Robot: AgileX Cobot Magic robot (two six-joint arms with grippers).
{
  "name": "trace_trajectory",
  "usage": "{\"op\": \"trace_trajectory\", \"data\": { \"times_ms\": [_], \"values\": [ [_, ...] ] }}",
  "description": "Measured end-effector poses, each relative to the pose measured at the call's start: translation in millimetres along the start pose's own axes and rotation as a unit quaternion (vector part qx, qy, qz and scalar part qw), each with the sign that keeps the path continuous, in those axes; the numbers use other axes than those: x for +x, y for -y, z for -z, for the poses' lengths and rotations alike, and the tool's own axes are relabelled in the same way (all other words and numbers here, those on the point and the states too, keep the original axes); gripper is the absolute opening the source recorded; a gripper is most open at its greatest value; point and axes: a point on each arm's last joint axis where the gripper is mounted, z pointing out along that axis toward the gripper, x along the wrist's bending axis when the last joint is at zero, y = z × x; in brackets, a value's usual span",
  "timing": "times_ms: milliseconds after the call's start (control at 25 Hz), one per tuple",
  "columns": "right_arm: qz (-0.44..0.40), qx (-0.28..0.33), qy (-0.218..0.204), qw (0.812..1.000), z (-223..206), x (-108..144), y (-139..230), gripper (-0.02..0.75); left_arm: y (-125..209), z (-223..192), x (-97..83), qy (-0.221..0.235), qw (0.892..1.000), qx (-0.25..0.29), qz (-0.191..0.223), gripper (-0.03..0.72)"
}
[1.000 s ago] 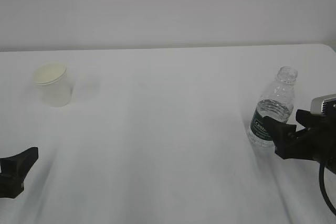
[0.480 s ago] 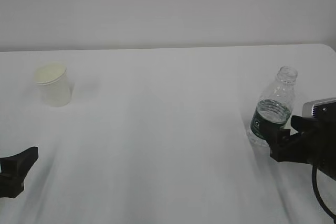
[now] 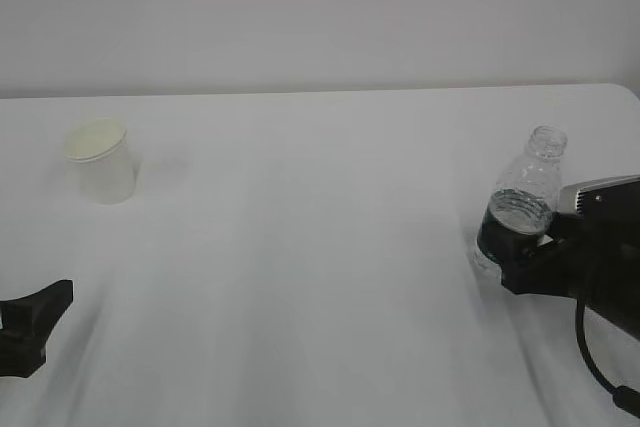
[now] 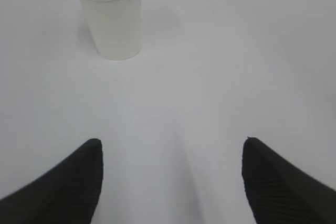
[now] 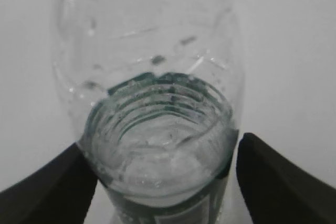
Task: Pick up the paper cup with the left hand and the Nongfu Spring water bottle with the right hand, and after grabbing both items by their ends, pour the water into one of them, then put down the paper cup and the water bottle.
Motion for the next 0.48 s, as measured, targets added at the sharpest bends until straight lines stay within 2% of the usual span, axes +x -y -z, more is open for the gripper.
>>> {"op": "trace_trajectory", "data": {
  "times_ms": [480],
  "values": [
    [0.004,-0.013,-0.001,1.0,-9.7,-2.3,-4.8,0.596,0.0,0.0,0.0,0.0,1.0,0.0,0.0,0.593]
  ]
}}
